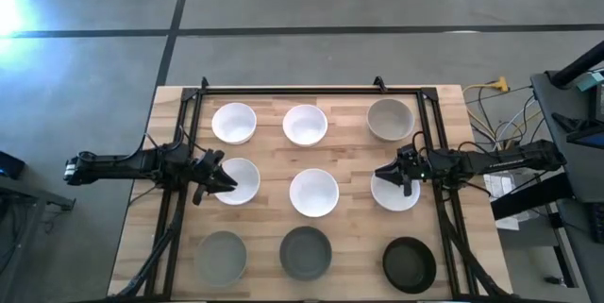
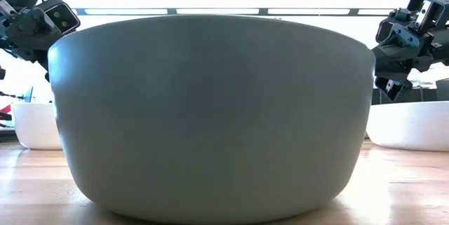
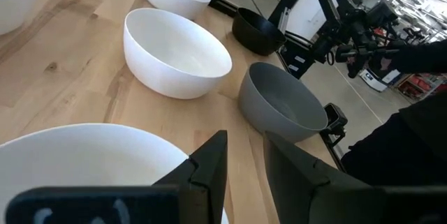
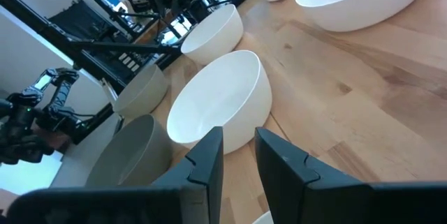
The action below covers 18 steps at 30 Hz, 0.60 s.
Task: Nest bowls inside each other
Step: Stack the light gray bowl on top of the white bowl
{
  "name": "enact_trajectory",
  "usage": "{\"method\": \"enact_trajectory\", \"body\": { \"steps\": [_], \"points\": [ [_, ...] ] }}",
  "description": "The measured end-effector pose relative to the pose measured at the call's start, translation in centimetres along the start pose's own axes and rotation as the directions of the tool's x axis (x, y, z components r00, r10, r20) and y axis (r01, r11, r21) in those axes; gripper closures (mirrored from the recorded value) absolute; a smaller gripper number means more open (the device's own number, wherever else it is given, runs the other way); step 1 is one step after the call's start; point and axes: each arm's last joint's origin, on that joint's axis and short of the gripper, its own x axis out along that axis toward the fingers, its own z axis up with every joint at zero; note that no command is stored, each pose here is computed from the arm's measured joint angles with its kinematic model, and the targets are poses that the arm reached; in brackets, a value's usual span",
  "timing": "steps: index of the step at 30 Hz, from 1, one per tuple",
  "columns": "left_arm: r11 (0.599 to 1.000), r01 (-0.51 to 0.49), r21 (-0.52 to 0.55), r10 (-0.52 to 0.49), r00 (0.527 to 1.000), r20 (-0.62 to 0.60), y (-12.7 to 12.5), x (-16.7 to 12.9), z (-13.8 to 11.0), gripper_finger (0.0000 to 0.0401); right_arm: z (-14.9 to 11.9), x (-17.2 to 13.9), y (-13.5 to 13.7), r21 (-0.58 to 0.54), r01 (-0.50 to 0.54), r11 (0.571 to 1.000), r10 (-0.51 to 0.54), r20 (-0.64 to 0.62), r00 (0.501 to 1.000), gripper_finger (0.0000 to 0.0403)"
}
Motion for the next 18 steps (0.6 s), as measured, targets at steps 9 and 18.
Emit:
{"method": "enact_trajectory", "body": {
  "steps": [9, 18],
  "points": [
    [1.0, 0.005, 0.025, -0.007, 0.997, 0.077, -0.2, 0.1, 0.6, 0.0322, 0.0, 0.0, 0.0, 0.0, 0.0, 1.0, 0.0, 0.0, 1.0, 0.0323],
    [0.994, 0.092, 0.059, -0.108, 0.902, 0.417, -1.6, -0.8, 3.7, 0.0322, 0.4, 0.0, 0.4, 0.32, -0.049, 0.946, 0.036, 0.044, 0.998, 0.0323]
  ]
}}
